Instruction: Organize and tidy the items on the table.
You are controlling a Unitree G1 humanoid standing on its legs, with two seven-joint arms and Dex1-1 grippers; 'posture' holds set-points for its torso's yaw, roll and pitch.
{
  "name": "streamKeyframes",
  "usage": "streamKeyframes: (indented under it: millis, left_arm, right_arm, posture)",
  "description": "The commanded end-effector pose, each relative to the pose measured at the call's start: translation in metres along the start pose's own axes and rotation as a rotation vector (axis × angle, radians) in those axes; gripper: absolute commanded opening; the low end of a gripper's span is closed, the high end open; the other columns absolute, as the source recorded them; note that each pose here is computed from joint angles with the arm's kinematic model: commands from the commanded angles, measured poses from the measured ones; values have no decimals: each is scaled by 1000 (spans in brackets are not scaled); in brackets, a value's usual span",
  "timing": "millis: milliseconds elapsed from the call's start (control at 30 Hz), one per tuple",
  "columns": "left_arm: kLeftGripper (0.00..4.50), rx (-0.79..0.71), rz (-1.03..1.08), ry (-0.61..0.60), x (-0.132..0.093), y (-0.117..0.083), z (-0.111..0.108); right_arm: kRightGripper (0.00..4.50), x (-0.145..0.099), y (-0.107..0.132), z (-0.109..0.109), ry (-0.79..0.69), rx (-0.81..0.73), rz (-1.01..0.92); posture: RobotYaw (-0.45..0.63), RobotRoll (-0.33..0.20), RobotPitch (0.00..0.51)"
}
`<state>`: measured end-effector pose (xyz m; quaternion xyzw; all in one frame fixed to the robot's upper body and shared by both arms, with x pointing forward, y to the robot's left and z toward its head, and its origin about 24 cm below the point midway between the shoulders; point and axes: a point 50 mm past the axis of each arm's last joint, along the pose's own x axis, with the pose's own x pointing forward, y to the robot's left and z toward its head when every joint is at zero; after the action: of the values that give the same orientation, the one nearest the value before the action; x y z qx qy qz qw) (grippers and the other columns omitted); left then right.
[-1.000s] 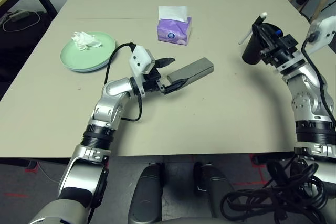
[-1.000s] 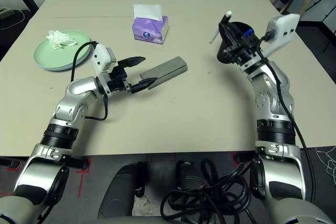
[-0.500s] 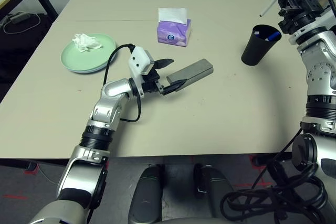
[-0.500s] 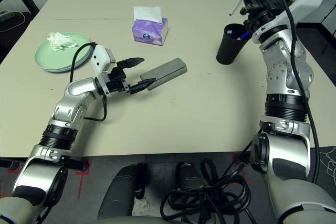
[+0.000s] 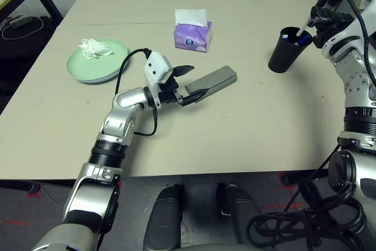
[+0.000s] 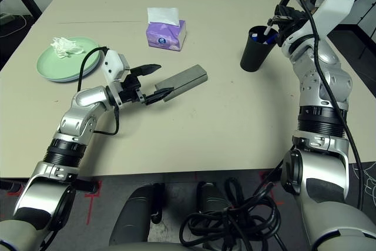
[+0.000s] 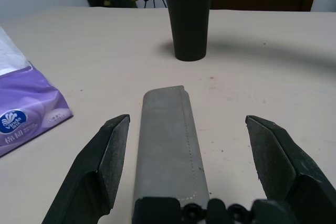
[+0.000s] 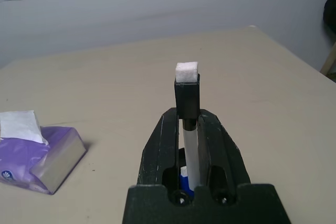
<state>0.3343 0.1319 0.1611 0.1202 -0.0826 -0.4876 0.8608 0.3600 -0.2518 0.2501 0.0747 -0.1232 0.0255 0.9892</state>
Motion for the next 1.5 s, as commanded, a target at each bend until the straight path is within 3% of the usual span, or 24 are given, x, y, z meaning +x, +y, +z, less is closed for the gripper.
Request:
streamKeyframes:
  millis: [33,300,633,700,900,1100,1267,1500]
  left_arm:
    - [4500,-9,32,11,0,5,0]
    - [4500,-19,34,-10,1,5,2]
    - [4500,-20,32,-8,1,4,2]
    - [4500,-20,34,-6,1,5,2]
    - [4500,-18,57,4,0,7,2]
    - [4500,-55,180,-54,-3,11,6]
    - [4500,-145,376,-131,-10,9,4]
    - [4500,-164,690,-210,-32,21,5]
  right_arm:
    - [342,-2,-1,1,3,-18,-1]
    - [342,-3,-1,-1,19,-51,-13]
    - [4018,-3,1,-1,17,-45,-8]
    - [4473,-3,1,-1,17,-43,-6]
    - [4473,-5,9,2,-50,-64,88]
    - [4473,-30,14,-11,-186,-80,297]
    - [4473,-49,1,-41,-186,-114,201]
    - [4473,-58,-2,-65,-202,-41,-26]
  posture:
    - [64,0,129]
    - [62,0,128]
    - [62,0,127]
    - [63,0,126]
    - [57,0,127]
    - [53,0,127]
    - [57,0,129]
    - [68,0,128]
